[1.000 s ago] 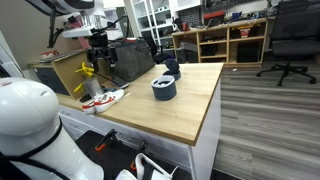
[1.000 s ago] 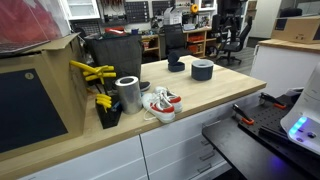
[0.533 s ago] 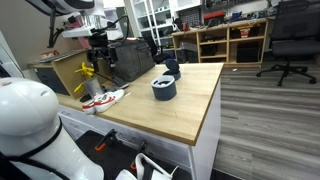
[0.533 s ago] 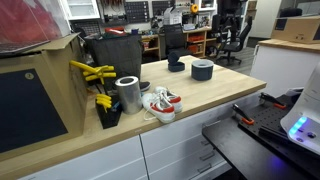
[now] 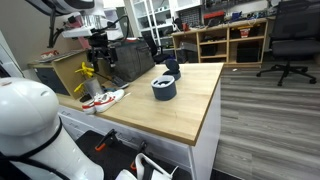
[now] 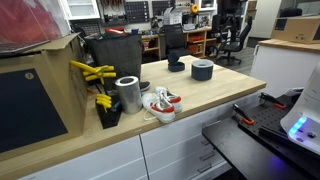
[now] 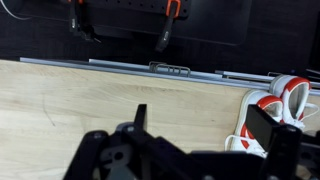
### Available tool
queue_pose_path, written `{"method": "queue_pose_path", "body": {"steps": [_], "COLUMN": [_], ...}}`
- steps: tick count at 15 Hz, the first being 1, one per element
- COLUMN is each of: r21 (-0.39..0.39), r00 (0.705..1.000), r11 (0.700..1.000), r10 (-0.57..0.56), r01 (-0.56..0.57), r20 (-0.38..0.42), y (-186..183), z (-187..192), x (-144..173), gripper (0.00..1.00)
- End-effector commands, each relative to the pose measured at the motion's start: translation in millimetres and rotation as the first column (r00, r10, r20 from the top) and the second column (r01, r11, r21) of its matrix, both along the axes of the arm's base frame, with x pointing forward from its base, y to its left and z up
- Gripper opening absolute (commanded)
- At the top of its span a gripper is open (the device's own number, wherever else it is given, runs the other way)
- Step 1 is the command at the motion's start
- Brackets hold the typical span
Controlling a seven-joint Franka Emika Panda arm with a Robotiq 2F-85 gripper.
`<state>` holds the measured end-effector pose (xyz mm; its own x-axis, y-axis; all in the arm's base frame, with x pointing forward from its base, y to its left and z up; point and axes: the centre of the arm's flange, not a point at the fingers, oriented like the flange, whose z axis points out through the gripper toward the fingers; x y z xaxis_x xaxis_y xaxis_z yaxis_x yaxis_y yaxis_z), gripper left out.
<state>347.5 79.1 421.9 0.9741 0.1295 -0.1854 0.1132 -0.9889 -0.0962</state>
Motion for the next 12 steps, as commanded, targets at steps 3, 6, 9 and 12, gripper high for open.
{"method": "queue_pose_path", "body": {"steps": [3,6,9,12], "r21": [0.004,0.016,0.027,0.022], "r00": [1.0,0.998,0.992,0.983], "r11": [1.0,0.999,0.996,0.99], "r10": [-0.018,-0.052,-0.086,-0.139], "r01": [0.018,0.051,0.084,0.137], "r20": [0.005,0.04,0.095,0.123], "y": [-1.6,-7.1,-13.3,-23.2], "z": [0.7,5.4,6.2,-4.2], "x": [5.0,22.2,38.4,67.3], "gripper": [1.0,1.0,1.0,1.0]}}
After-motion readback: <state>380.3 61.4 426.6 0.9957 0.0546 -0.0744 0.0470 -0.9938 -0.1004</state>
